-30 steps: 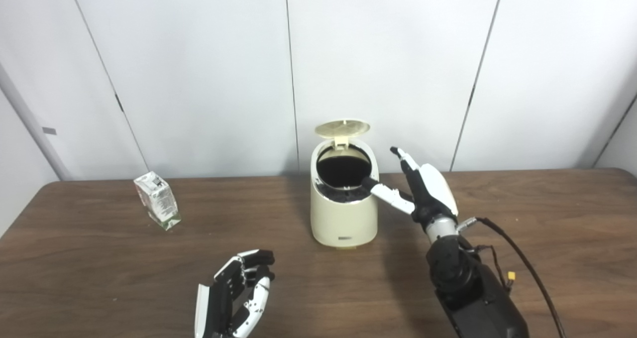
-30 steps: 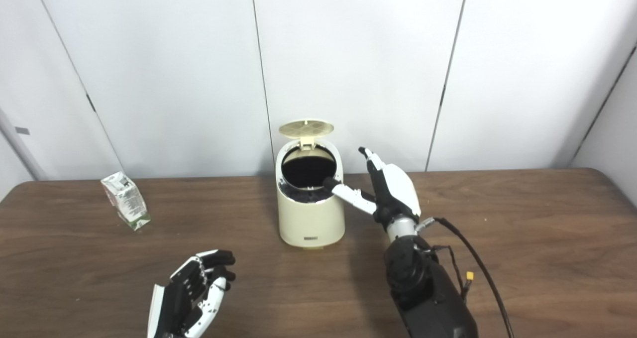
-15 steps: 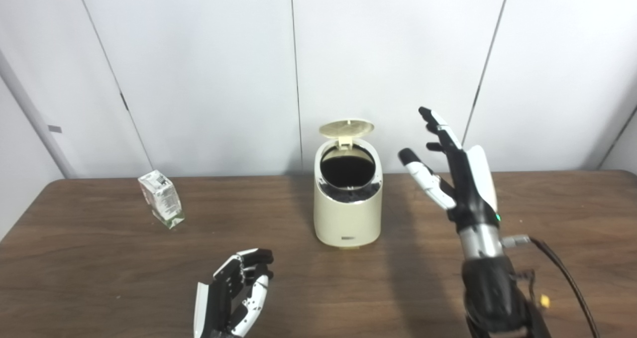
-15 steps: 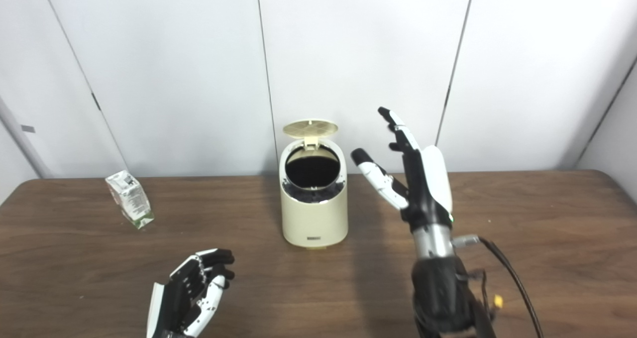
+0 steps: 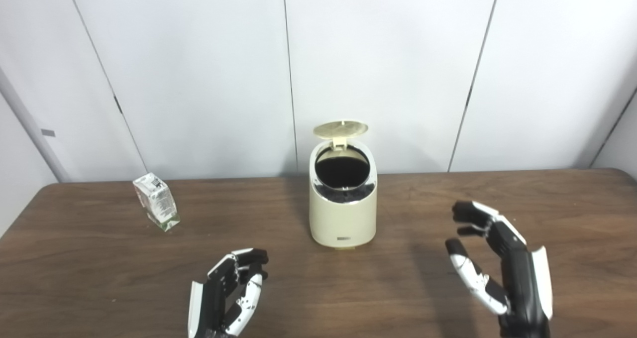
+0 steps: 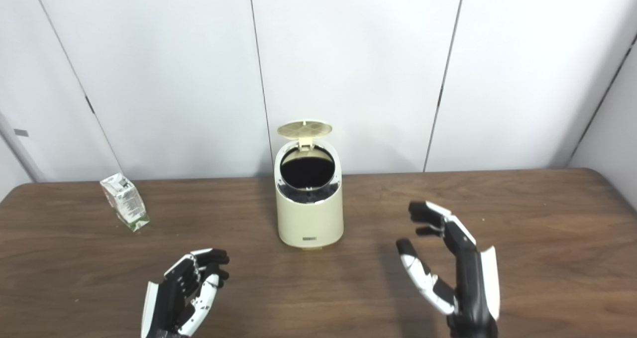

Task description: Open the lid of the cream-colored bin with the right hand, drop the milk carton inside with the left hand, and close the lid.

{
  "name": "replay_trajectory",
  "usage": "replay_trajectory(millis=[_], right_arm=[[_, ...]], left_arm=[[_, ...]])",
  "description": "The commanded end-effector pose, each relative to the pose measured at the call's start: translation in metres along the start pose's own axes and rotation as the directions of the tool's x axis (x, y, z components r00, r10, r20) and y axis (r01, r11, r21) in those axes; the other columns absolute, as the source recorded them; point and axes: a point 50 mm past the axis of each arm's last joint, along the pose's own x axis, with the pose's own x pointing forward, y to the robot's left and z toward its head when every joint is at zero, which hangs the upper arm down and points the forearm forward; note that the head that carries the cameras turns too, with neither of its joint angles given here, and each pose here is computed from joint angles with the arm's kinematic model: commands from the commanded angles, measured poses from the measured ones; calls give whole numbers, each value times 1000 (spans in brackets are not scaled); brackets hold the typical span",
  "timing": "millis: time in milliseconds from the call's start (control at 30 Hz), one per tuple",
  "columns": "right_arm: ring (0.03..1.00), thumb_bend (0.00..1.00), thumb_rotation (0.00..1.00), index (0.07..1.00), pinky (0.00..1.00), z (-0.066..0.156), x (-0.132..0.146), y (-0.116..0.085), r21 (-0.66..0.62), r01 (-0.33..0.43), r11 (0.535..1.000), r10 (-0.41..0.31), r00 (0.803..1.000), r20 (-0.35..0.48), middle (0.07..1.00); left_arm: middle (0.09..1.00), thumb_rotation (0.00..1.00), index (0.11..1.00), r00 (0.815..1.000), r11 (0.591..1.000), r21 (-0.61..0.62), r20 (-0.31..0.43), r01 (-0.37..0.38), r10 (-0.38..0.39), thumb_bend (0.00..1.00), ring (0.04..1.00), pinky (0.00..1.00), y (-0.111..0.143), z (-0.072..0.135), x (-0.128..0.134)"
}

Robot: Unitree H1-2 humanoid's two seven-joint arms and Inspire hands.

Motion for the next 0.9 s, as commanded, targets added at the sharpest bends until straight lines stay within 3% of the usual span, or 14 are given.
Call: replay_trajectory(millis=[0, 300, 533, 633, 767, 867], right_arm=[[629, 261, 380, 652, 525, 4, 1, 1, 9, 32, 999, -33, 998, 62, 664], [634, 266, 352, 650, 534, -14, -4, 2, 26, 37, 999, -37, 999, 12, 670], [632, 288, 322, 640, 532, -15, -6, -2, 40, 33, 999, -32, 999, -25, 665], [633, 276, 324, 647, 533, -16, -7, -5, 19, 15, 1000, -14, 999, -46, 667], [633, 284, 293, 646, 539, -16, -7, -6, 24, 9, 1000, -7, 997, -73, 665], [637, 290, 319, 651, 544, -15, -7, -5, 27, 5, 1000, -3, 997, -76, 667]], left_arm=[[630, 404, 637, 997, 1000, -6, 73, -8, 8, 219, 541, 507, 0, 9, 9], [633, 410, 638, 997, 1000, -12, 82, -3, 4, 213, 542, 516, 3, 12, 7], [635, 408, 642, 996, 1000, 0, 87, 6, -6, 201, 541, 511, 3, 18, 1], [640, 410, 647, 999, 1000, -11, 50, 21, -20, 210, 549, 512, 1, 21, -2], [645, 318, 652, 999, 999, -22, 22, 47, -47, 215, 562, 519, -1, 23, -4], [672, 198, 680, 998, 998, 23, 0, 58, -58, 329, 585, 520, 0, 25, -4]])
